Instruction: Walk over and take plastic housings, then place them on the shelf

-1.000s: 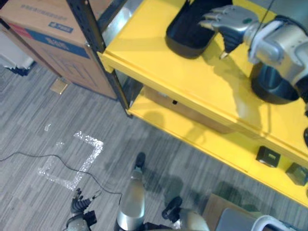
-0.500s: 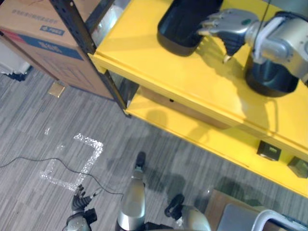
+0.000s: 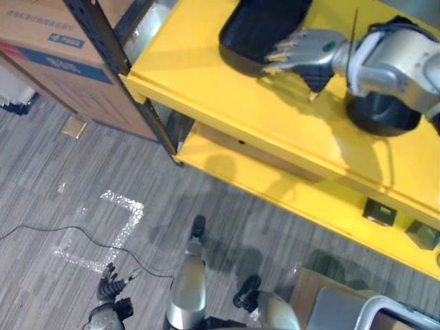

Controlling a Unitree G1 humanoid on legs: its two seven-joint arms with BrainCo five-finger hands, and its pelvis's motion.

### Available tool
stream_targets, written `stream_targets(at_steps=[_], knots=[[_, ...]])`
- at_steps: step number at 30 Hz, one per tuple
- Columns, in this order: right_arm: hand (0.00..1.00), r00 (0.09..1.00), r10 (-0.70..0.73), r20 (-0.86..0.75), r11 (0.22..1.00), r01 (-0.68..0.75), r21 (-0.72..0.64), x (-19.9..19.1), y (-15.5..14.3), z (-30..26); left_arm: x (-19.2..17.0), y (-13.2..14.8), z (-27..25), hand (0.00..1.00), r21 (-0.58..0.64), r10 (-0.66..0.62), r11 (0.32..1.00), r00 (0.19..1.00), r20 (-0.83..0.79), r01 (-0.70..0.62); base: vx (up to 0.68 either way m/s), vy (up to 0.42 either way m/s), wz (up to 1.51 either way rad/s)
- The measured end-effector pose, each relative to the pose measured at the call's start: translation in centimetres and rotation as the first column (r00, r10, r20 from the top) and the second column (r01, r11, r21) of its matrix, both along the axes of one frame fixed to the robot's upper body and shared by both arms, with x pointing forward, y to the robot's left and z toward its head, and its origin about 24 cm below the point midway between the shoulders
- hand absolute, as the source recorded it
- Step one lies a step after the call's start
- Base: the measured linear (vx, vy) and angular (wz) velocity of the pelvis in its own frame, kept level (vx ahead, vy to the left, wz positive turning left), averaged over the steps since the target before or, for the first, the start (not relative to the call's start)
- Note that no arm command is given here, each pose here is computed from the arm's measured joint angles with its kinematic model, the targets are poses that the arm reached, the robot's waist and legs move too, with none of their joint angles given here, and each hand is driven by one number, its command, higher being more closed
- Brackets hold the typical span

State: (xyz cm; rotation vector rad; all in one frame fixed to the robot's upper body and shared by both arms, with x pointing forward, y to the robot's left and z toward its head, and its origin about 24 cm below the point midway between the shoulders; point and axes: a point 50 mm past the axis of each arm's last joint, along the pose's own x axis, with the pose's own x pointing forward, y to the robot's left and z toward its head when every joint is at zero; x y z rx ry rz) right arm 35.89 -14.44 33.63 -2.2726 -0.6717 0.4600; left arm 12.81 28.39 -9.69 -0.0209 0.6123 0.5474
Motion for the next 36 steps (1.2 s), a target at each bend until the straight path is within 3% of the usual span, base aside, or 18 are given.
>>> stream_targets(at_steps=[30,36], knots=[[0.0,0.998,-0.01,-0.069,0.999,0.007,-0.036,-0.3,-0.6,-2.2,-0.1,0.1,-0.1,0.0,0.006,-0.018,1.0,0.999,-0.027,0.018,-0.01,-0.006,-0.02],[0.0,0.997,0.024,0.073,1.0,-0.023,-0.02,0.0,-1.0,-2.2,-0.1,0.0,-0.1,0.0,0.015,-0.03,0.999,0.999,-0.035,0.031,-0.01,-0.003,0.0]])
